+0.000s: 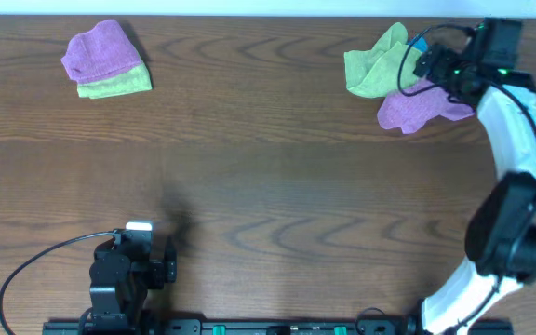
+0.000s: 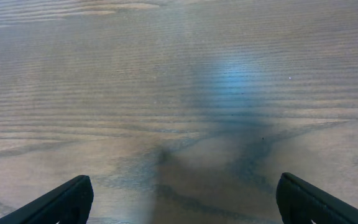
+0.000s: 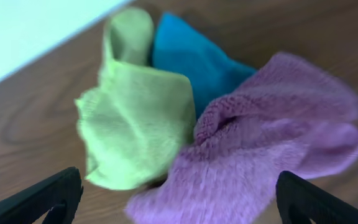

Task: Fold the cloth
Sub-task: 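Reach the right gripper to the purple cloth in the right pile, then grasp the purple cloth with the right gripper and lift it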

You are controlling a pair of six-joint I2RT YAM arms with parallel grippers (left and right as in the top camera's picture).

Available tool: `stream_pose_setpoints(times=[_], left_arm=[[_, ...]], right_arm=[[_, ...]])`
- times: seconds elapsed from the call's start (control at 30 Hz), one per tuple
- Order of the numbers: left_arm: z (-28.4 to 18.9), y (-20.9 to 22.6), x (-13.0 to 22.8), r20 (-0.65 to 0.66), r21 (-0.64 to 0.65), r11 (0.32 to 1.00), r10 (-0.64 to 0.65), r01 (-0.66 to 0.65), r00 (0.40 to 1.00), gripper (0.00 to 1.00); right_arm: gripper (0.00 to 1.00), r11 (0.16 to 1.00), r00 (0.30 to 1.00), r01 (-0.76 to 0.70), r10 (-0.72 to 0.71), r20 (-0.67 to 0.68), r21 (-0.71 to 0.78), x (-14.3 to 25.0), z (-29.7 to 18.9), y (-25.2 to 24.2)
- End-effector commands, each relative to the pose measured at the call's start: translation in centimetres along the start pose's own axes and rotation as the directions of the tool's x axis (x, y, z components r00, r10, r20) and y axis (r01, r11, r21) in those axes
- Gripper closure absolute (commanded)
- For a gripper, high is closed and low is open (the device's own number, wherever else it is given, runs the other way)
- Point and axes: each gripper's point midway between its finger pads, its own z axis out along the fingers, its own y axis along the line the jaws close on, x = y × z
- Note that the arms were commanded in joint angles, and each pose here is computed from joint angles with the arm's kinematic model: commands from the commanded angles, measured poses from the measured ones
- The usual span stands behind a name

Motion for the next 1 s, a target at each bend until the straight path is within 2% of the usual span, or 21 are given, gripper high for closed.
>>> stream_pose_setpoints(times=[0.0,0.13,0.27,0.3,0.43,0.47,0.53,0.73,0.97], left_arm=[[0.4,-0.2,1.5,-0.049,0.006,1.000,0.022,-0.022,0.999,0.05],[0.4,-0.2,1.5,-0.049,0.006,1.000,0.022,-0.022,0.999,0.04],[0.4,-0.2,1.5,-0.049,0.006,1.000,0.022,-0.022,0.999,0.05],[0.4,-0.2,1.5,-0.049,0.006,1.000,0.023,-0.022,0.999,0.05],[0.4,-0.2,1.5,-0.049,0.006,1.000,0.022,-0.022,0.999,0.05],[0.4,-0.2,1.5,-0.049,0.006,1.000,0.022,-0.022,0.999,0.05],[0.4,-0.2,1.5,-0.049,0.006,1.000,0.023,-0.022,0.999,0.05],[0.4,-0.2,1.5,-0.049,0.006,1.000,0.022,-0.022,0.999,0.05],[0.4,-0.2,1.5,-0.049,0.006,1.000,0.022,-0.022,0.999,0.05]], right_arm=[[0.01,0.999,0.999,-0.035,0.035,-0.021,-0.002,0.8,1.9,0.7],[0.04,0.998,0.997,-0.050,0.052,-0.055,0.031,2.2,3.9,-0.2],[0.21,0.997,0.996,-0.057,0.060,-0.061,0.048,2.5,4.3,-0.6],[0.32,0.997,0.997,-0.056,0.059,-0.058,0.050,2.4,4.3,-0.6],[0.68,0.997,0.996,-0.057,0.060,-0.067,0.054,2.6,4.1,-0.7],[0.82,0.997,0.996,-0.056,0.060,-0.068,0.056,2.6,3.9,-0.7],[0.98,0.997,0.996,-0.056,0.060,-0.065,0.054,2.4,3.4,-0.5],[0.98,0.994,0.999,-0.033,0.036,-0.027,0.101,1.2,0.1,-0.7],[0.98,0.990,0.998,0.027,-0.033,0.046,0.136,-0.6,-7.7,-0.1]])
